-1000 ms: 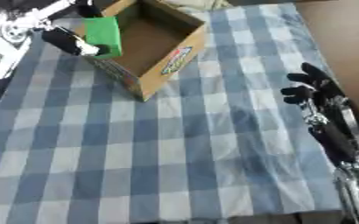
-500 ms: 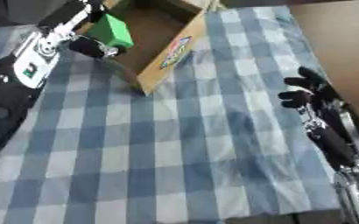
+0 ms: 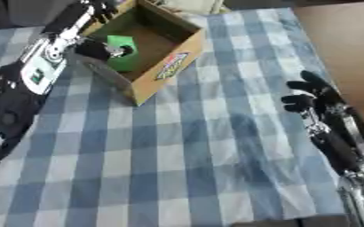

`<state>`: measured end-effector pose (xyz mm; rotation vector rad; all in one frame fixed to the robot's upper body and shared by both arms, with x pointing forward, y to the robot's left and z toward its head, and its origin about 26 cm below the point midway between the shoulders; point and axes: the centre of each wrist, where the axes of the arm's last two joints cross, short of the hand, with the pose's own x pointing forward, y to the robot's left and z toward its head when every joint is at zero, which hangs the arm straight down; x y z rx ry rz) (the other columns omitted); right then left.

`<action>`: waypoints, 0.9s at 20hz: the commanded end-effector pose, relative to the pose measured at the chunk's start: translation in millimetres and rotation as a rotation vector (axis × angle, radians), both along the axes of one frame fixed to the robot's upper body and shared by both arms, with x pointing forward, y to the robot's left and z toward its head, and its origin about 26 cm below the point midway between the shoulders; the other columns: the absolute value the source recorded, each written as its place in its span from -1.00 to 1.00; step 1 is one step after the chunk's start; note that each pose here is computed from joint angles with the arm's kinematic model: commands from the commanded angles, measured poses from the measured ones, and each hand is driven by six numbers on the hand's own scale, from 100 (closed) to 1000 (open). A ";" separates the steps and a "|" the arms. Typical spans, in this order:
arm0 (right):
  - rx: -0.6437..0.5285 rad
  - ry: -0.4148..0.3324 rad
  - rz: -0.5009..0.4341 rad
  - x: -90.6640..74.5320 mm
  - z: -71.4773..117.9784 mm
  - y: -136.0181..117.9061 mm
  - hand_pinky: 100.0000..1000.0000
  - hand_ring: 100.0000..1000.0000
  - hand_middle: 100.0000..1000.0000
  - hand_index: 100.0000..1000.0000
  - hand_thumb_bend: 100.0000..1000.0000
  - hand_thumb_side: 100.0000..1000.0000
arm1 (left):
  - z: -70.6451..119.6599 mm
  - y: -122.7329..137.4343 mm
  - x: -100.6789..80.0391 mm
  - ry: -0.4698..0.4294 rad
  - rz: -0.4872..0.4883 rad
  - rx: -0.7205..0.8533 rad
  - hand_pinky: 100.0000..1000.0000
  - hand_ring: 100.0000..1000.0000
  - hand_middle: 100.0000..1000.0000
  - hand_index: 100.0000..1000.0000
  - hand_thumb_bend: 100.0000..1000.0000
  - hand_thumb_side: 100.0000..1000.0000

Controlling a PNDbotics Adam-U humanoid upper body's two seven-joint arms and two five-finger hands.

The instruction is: Pick up objects on the table and place them in the box.

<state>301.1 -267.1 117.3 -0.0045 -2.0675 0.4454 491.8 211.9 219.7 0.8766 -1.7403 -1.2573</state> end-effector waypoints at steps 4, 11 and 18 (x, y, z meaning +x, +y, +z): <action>-0.003 -0.016 0.005 0.7 4.9 -1.9 0.46 0.46 0.59 0.93 -1.00 0.15 | 26.5 3.9 -2.9 0.044 -0.024 0.115 0.68 0.58 0.68 0.91 0.61 -0.07; 0.001 -0.016 -0.011 0.5 4.7 -4.1 0.46 0.46 0.60 0.93 -1.00 0.16 | 48.0 12.2 -6.9 -0.021 -0.025 0.087 0.61 0.48 0.56 0.81 0.51 -0.04; 0.003 -0.024 -0.034 0.7 6.2 -7.1 0.46 0.46 0.60 0.93 -1.00 0.16 | 60.9 65.7 -34.9 -0.233 -0.071 -0.017 0.57 0.43 0.49 0.76 0.39 -0.13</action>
